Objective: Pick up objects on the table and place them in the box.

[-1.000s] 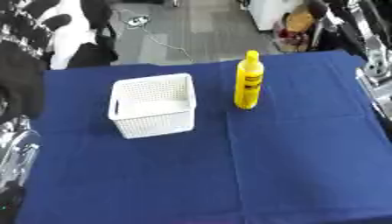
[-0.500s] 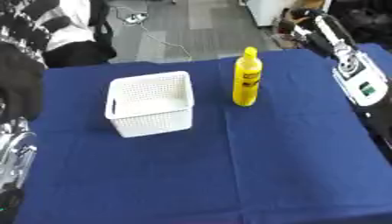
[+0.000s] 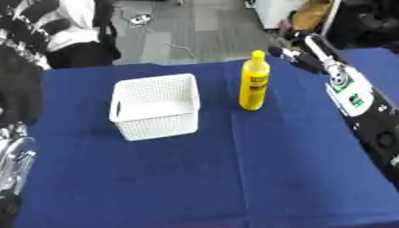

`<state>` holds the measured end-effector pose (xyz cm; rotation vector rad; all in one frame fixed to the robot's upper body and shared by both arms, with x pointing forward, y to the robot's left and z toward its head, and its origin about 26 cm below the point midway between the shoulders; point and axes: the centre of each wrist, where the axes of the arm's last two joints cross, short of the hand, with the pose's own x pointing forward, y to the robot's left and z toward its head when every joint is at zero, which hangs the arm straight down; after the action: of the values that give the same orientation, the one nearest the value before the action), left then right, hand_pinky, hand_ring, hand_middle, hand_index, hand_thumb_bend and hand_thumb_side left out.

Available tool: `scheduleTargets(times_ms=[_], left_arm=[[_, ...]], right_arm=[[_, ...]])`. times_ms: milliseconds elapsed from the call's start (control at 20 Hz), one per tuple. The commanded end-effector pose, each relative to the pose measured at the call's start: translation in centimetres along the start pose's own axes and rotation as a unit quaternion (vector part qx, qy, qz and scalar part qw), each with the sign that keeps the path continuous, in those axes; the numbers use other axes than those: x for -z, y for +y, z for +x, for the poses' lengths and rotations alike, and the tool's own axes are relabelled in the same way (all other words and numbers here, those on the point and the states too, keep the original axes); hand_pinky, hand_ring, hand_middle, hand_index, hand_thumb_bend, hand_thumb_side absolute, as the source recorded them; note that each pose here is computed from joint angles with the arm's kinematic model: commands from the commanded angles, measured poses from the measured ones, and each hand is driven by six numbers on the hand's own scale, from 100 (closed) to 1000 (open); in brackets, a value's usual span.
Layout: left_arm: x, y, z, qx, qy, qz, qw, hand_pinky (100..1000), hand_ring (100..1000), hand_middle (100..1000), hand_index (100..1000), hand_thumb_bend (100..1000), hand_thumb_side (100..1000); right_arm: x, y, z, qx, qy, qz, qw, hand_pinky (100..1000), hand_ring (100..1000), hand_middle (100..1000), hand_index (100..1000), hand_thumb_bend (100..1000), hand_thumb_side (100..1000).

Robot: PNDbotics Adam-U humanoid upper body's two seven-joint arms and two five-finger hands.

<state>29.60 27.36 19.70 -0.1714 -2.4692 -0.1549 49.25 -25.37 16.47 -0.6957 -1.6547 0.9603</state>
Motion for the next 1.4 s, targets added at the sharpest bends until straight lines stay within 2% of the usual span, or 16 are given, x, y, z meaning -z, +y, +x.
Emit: scheduleTargets(times_ms=[50, 450, 650, 1400], left_arm=[[0.5, 0.0, 0.5, -0.001, -0.012, -0.005, 1.000, 795, 827, 871, 856, 298, 1000], [0.8, -0.2, 0.6, -0.004, -0.015, -0.008, 1.000, 796, 827, 869, 854, 297, 1000], [0.9, -0.3, 0.6, -0.007, -0.017, -0.011, 1.000, 796, 827, 867, 852, 297, 1000], [1.4, -0.5, 0.7, -0.012, -0.024, -0.014, 1.000, 798, 827, 863, 849, 298, 1000]], right_arm=[[0.6, -1.2, 1.0, -0.007, -0.013, -0.006, 1.000, 894, 826, 821, 865, 1000, 950], [0.8, -0.2, 1.0, -0.003, -0.007, 0.027, 1.000, 923, 845, 839, 888, 1000, 916], [0.9, -0.3, 0.8, 0.007, -0.009, 0.052, 0.999, 937, 859, 847, 904, 1000, 874], [1.2, -0.4, 1.2, 0.011, -0.006, 0.091, 0.996, 956, 885, 872, 909, 1000, 857]])
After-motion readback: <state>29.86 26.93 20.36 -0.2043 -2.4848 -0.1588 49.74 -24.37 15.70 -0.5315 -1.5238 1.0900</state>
